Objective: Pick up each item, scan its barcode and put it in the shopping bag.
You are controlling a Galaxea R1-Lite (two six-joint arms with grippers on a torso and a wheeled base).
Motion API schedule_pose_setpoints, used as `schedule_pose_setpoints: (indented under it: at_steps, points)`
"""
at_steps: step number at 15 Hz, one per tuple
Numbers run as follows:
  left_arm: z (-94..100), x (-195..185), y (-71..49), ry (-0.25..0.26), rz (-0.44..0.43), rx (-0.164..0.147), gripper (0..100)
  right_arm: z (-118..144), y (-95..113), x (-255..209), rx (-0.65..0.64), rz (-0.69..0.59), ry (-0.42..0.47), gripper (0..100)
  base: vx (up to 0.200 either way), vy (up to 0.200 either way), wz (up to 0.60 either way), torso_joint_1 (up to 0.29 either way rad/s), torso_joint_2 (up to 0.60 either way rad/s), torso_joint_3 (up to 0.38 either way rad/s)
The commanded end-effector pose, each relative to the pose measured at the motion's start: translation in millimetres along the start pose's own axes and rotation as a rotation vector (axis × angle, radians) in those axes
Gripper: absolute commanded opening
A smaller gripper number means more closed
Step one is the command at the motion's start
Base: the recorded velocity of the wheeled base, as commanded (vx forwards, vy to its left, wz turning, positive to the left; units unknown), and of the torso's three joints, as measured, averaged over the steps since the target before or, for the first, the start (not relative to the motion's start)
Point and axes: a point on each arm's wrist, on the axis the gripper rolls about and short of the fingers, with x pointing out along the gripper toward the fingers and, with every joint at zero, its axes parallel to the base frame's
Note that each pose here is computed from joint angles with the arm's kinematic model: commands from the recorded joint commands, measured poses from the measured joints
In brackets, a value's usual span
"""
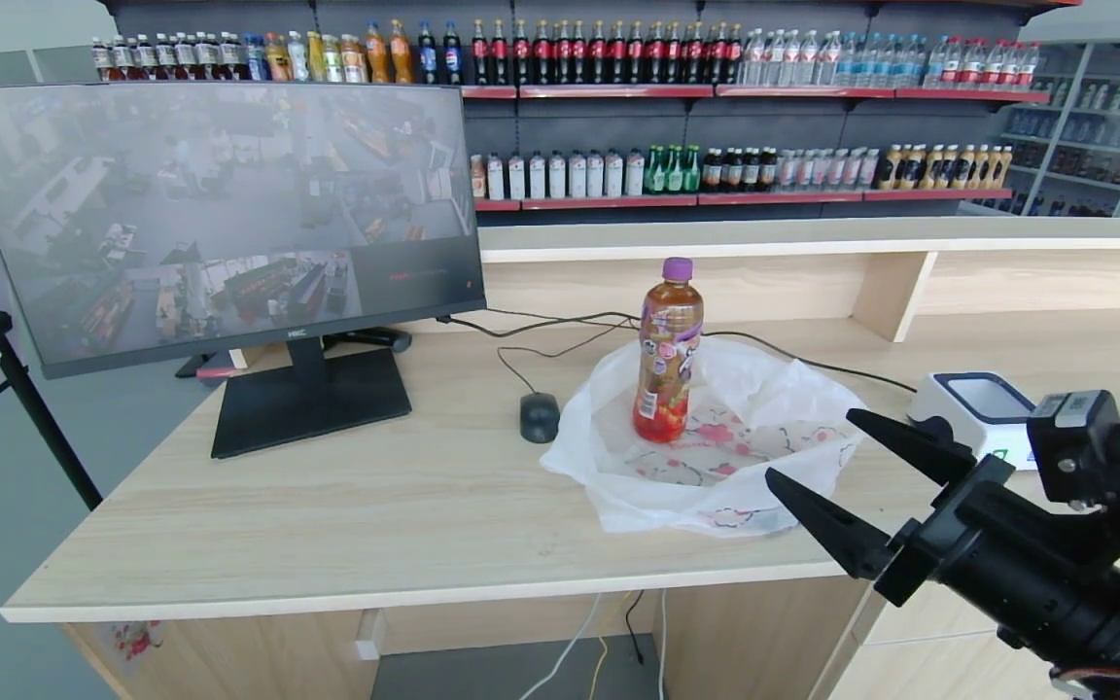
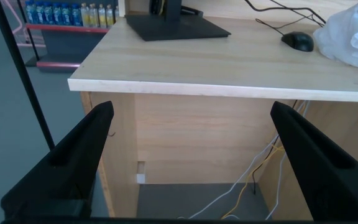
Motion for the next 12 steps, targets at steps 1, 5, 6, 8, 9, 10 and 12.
schedule_pose_setpoints:
  at_steps: [1, 5, 6, 8, 9, 10, 12]
  points:
    - [0.0, 0.0, 0.0, 0.0, 0.0, 0.0, 100, 9.0, 0.7, -8.9, -0.004, 0.0, -0.042, 100, 0.0, 0.0, 0.0, 0.0, 0.0, 0.0]
    - [0.0, 0.0, 0.0, 0.0, 0.0, 0.0, 100, 7.6, 0.3, -3.3, -0.004, 0.001, -0.037, 100, 0.0, 0.0, 0.0, 0.0, 0.0, 0.0]
    - [0.0, 0.0, 0.0, 0.0, 0.0, -0.001, 100, 8.2, 0.2, -3.2, -0.004, 0.001, -0.04, 100, 0.0, 0.0, 0.0, 0.0, 0.0, 0.0]
    - [0.0, 0.0, 0.0, 0.0, 0.0, 0.0, 100, 8.2, -0.1, -3.3, -0.004, 0.0, -0.04, 100, 0.0, 0.0, 0.0, 0.0, 0.0, 0.0]
    - [0.0, 0.0, 0.0, 0.0, 0.0, 0.0, 100, 7.5, 0.2, -2.4, -0.004, 0.001, -0.037, 100, 0.0, 0.0, 0.0, 0.0, 0.0, 0.0]
    - [0.0, 0.0, 0.0, 0.0, 0.0, 0.0, 100, 6.2, 0.1, -1.1, -0.003, 0.002, -0.031, 100, 0.0, 0.0, 0.0, 0.0, 0.0, 0.0]
    - [0.0, 0.0, 0.0, 0.0, 0.0, 0.0, 100, 8.8, -0.7, 3.2, -0.005, -0.001, -0.046, 100, 0.0, 0.0, 0.0, 0.0, 0.0, 0.0]
